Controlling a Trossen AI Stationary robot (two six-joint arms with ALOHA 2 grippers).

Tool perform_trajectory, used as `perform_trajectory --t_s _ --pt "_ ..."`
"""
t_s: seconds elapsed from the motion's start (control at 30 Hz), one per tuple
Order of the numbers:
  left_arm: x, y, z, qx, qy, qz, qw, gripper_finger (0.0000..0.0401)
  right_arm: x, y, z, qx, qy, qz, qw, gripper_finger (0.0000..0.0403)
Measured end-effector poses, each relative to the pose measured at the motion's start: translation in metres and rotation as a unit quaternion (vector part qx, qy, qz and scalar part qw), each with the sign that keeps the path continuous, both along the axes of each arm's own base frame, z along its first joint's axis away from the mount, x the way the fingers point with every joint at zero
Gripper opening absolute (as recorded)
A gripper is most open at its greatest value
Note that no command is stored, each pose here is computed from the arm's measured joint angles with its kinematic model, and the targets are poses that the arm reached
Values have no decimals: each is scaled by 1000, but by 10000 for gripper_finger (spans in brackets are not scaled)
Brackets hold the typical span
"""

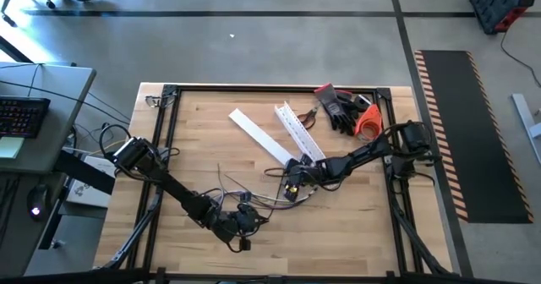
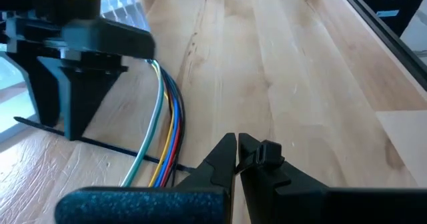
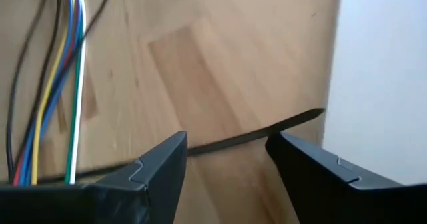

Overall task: Ziptie cables
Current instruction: Wrap the colored cables with the black zip tie

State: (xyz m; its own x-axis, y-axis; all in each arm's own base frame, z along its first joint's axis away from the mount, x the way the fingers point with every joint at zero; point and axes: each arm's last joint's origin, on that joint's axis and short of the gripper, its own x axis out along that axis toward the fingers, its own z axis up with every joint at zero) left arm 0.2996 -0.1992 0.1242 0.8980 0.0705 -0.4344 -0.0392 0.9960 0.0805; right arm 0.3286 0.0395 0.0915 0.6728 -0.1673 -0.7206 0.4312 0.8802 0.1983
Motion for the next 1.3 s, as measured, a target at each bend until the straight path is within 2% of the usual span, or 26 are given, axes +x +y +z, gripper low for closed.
perform_trajectory --t_s 0.13,0.23,0.53,0.77,0.9,1.07,1.3 --pt "0 0 0 0 0 -1 1000 0 -13 -9 -8 12 -69 -7 998 202" --pt "0 0 0 0 -1 0 1000 0 -18 -9 -10 9 -101 15 995 194" --pt "0 0 0 -3 -1 2 1000 0 -21 3 -11 -13 -98 87 991 135" --pt "1 -1 3 0 -17 -3 1000 0 -18 4 -16 -15 -114 83 990 83" --pt "3 -3 7 8 -35 -13 999 0 -15 5 -21 -11 -134 71 988 73" --pt "4 -4 9 6 -39 -24 999 0 -14 4 -23 4 -133 56 990 91" --pt "4 -4 8 5 -39 -25 999 0 -5 -4 -21 13 -113 25 993 186"
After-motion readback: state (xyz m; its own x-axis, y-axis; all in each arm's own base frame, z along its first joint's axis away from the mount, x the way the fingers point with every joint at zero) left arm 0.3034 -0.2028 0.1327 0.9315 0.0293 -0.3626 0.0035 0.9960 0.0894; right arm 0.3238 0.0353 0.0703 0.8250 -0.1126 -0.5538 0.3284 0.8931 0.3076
